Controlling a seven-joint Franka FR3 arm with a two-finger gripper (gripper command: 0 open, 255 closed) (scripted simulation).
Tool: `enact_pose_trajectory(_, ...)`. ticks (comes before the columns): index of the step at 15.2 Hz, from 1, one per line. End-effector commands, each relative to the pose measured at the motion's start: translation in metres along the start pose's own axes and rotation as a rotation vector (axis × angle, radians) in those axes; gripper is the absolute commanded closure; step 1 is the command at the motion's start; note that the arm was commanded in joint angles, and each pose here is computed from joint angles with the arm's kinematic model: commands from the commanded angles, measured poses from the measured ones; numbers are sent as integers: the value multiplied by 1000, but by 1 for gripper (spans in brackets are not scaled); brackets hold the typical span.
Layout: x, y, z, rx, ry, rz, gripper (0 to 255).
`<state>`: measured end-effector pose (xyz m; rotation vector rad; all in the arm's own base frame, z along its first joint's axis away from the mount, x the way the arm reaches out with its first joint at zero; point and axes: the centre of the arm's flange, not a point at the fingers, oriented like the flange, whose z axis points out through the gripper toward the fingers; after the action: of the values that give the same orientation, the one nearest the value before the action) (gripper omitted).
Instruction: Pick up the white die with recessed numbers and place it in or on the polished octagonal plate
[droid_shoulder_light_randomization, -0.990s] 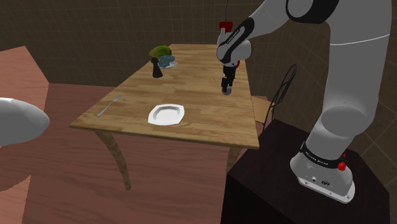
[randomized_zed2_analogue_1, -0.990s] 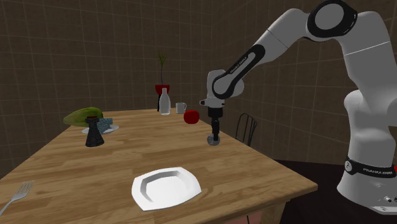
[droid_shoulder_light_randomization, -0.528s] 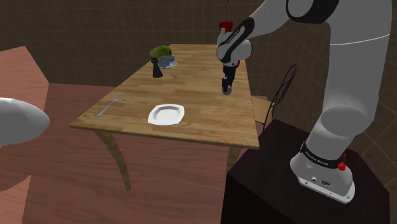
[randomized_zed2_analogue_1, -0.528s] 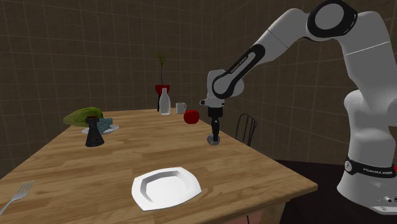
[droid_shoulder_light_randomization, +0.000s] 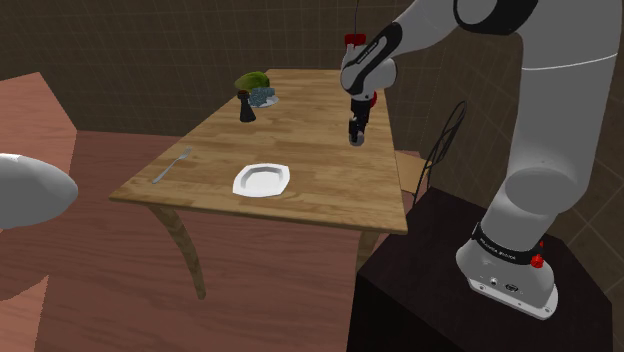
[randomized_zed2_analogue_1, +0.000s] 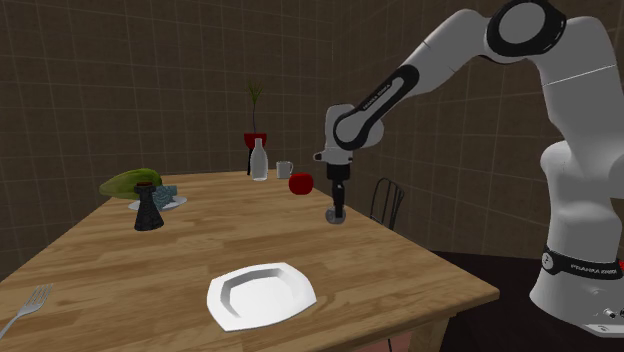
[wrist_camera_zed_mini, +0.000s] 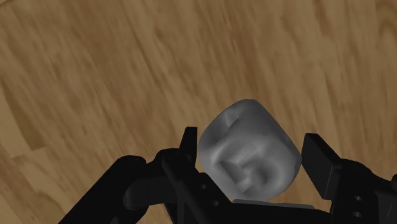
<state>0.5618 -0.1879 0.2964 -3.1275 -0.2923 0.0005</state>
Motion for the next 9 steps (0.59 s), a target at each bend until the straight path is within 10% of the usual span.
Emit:
enact_pose_trajectory(1, -1, 0, -11, 0, 0, 0, 255)
enact_pose_trajectory(9, -1, 0, -53, 0, 0, 0, 255)
